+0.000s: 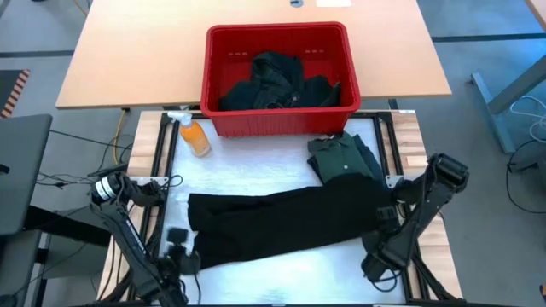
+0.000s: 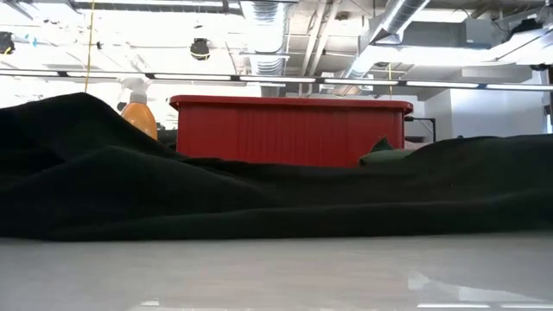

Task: Fold laundry
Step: Fold the black shirt

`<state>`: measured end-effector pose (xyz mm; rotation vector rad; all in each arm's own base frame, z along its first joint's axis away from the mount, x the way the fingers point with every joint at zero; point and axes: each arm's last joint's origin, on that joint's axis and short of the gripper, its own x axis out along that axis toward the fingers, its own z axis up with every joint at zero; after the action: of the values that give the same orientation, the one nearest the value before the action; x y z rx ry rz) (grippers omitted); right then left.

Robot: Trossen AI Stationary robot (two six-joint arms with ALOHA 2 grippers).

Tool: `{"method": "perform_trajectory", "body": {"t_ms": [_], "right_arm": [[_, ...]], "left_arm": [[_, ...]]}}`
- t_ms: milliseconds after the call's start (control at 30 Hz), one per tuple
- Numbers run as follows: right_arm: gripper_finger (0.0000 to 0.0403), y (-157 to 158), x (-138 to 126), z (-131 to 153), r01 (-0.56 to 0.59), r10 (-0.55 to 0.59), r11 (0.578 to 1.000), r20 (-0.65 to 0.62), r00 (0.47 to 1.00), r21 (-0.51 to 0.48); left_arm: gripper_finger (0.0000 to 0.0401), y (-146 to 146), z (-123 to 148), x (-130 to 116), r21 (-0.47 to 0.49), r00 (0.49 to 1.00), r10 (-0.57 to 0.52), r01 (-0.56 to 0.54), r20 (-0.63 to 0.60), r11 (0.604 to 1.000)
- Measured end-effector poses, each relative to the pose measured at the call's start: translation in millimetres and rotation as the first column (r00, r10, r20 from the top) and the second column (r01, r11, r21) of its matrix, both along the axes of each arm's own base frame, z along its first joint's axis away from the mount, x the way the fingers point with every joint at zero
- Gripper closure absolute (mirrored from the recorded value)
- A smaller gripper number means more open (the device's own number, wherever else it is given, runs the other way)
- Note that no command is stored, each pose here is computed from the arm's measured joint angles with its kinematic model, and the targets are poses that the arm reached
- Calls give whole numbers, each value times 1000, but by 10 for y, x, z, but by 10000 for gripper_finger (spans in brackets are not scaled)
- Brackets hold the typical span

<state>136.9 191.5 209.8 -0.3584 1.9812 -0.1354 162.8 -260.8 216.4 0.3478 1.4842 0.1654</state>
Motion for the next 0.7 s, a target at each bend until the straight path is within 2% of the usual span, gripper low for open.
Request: {"method": "perform_trajectory", "body": {"t_ms": [100,233,400,533,700], "right_arm": [[376,40,-31,-9,19,-18,1000,40,999,-14],[378,52,-35,-13,37,-36,999,59,998,-20],[377,54,-27,-16,47,-46,999,65,997,-17],[377,54,-27,-16,53,-51,998,68,996,-19],[376,54,-27,-16,53,-51,998,69,996,-18]], "left_arm": [[401,-176,-86,145,-114,972,-110,136,208,984],[393,-263,-140,259,-142,925,-190,247,330,958],[345,-167,-245,294,-142,941,-116,168,316,975],[288,-117,-390,314,-175,942,-56,120,331,977],[217,7,-548,372,-161,936,-25,87,351,983]]}}
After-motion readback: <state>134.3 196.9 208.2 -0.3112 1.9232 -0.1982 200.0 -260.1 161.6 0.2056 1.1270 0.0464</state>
